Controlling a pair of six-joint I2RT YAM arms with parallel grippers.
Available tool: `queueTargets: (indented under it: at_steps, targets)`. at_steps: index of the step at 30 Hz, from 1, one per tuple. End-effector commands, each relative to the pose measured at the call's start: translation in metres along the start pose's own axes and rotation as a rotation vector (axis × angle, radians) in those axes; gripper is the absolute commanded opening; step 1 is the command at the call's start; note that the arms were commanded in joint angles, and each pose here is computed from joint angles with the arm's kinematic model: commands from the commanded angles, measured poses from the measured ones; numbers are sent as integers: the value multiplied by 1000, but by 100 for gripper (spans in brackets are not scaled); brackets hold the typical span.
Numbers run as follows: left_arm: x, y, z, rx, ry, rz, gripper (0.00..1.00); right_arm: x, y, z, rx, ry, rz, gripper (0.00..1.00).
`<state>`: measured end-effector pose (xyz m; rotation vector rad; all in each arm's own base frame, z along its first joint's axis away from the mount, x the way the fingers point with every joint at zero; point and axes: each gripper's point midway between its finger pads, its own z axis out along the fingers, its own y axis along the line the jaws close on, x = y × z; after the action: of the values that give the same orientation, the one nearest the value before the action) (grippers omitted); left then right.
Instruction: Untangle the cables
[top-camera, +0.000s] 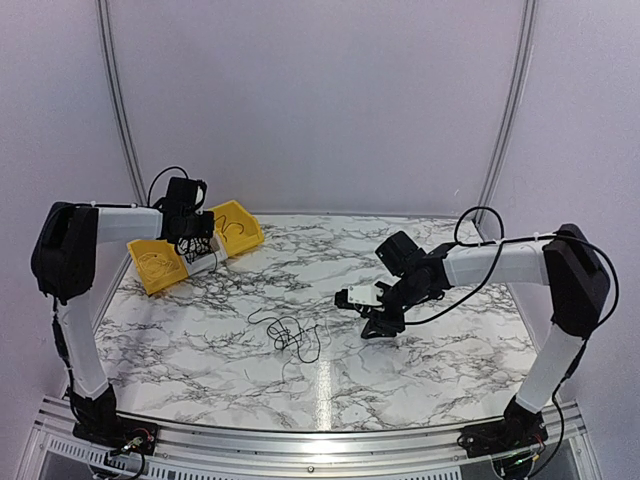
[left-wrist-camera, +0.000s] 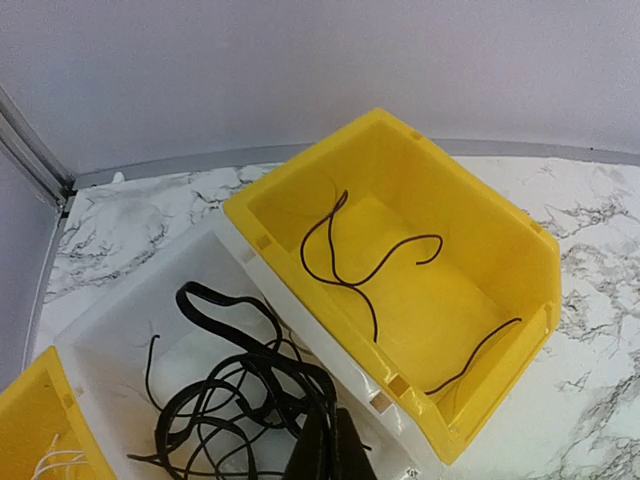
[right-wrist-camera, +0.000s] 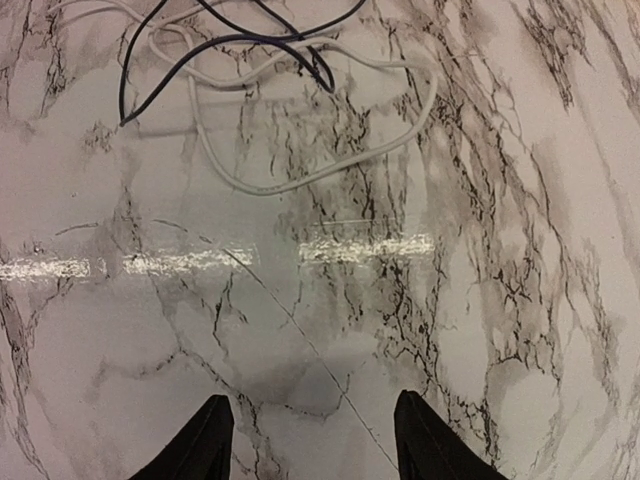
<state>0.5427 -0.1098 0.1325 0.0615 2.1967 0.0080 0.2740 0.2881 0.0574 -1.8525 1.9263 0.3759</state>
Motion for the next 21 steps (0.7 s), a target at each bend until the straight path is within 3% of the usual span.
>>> queueTargets:
  at_steps: [1, 11, 17, 21]
  targets:
    - [-6, -9, 17, 43, -86, -30, 0, -8, -7, 0, 18, 5, -16, 55]
    - [35, 10, 53, -53, 114, -126, 0, -5, -7, 3, 20, 16, -17, 55]
    - [15, 15, 38, -59, 81, -142, 0, -6, -8, 1, 24, 15, -17, 55]
    - [-12, 17, 16, -52, 29, -157, 6, -6, -8, 2, 24, 15, -18, 55]
